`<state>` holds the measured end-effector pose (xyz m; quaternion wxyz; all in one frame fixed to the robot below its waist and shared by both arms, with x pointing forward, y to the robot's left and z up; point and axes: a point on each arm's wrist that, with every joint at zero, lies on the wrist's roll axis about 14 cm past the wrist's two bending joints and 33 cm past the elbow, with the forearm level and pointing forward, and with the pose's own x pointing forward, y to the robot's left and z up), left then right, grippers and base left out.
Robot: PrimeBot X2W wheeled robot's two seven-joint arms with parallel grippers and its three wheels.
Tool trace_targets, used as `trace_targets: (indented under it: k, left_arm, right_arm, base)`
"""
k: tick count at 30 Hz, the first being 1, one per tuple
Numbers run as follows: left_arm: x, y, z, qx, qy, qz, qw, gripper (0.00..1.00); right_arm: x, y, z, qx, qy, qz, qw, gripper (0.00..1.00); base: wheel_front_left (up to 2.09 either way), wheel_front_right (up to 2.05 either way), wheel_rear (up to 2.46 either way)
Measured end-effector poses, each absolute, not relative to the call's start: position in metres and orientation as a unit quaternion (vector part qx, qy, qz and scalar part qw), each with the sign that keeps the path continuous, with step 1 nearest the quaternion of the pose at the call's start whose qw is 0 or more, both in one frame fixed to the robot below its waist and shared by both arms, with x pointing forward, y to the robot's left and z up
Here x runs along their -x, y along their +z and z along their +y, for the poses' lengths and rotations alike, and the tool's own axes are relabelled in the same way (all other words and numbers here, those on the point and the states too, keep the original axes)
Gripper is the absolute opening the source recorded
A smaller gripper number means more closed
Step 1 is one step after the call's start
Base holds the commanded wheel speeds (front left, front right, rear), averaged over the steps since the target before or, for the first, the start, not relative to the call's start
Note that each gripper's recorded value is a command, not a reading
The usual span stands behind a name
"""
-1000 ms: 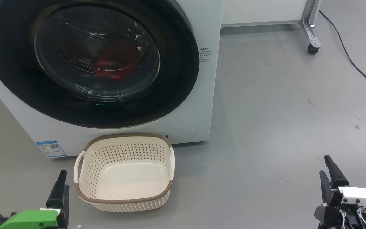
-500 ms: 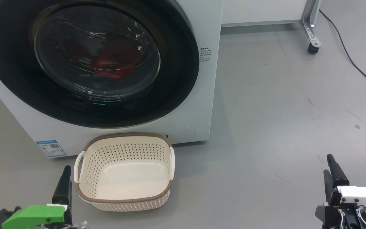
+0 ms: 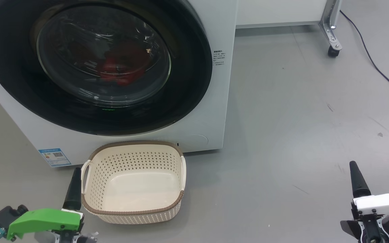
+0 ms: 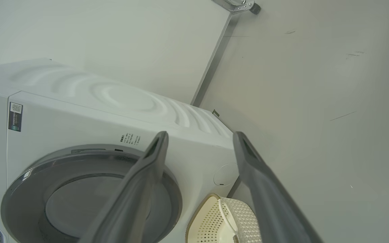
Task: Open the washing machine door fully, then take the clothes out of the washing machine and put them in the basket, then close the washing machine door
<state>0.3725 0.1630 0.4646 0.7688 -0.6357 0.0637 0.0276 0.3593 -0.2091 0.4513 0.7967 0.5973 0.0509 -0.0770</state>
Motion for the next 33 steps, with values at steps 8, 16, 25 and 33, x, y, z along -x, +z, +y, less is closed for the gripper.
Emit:
trace_targets:
  k: [8,16,25,33]
  left_arm:
    - [-0.378,0.471,0.16,0.558,0.006,0.067,0.827,1.0]
    - [-0.379,0.473,0.155,0.485,-0.001,0.067,0.872,1.0]
    - [-0.377,0.474,0.144,0.41,-0.018,0.07,0.909,1.0]
    - [-0.376,0.475,0.137,0.351,-0.027,0.066,0.934,1.0]
  right_arm:
    - [-0.361,0.451,-0.205,-0.517,-0.061,0.069,0.851,1.0]
    - [-0.366,0.455,-0.199,-0.426,-0.044,0.077,0.9,1.0]
    - [-0.366,0.456,-0.187,-0.351,-0.027,0.082,0.932,1.0]
    - [-0.366,0.457,-0.179,-0.298,-0.015,0.081,0.951,1.0]
  base:
    - [0.0,0.0,0.0]
    - [0.0,0.0,0.0]
    - [0.0,0.0,0.0]
    - [0.0,0.0,0.0]
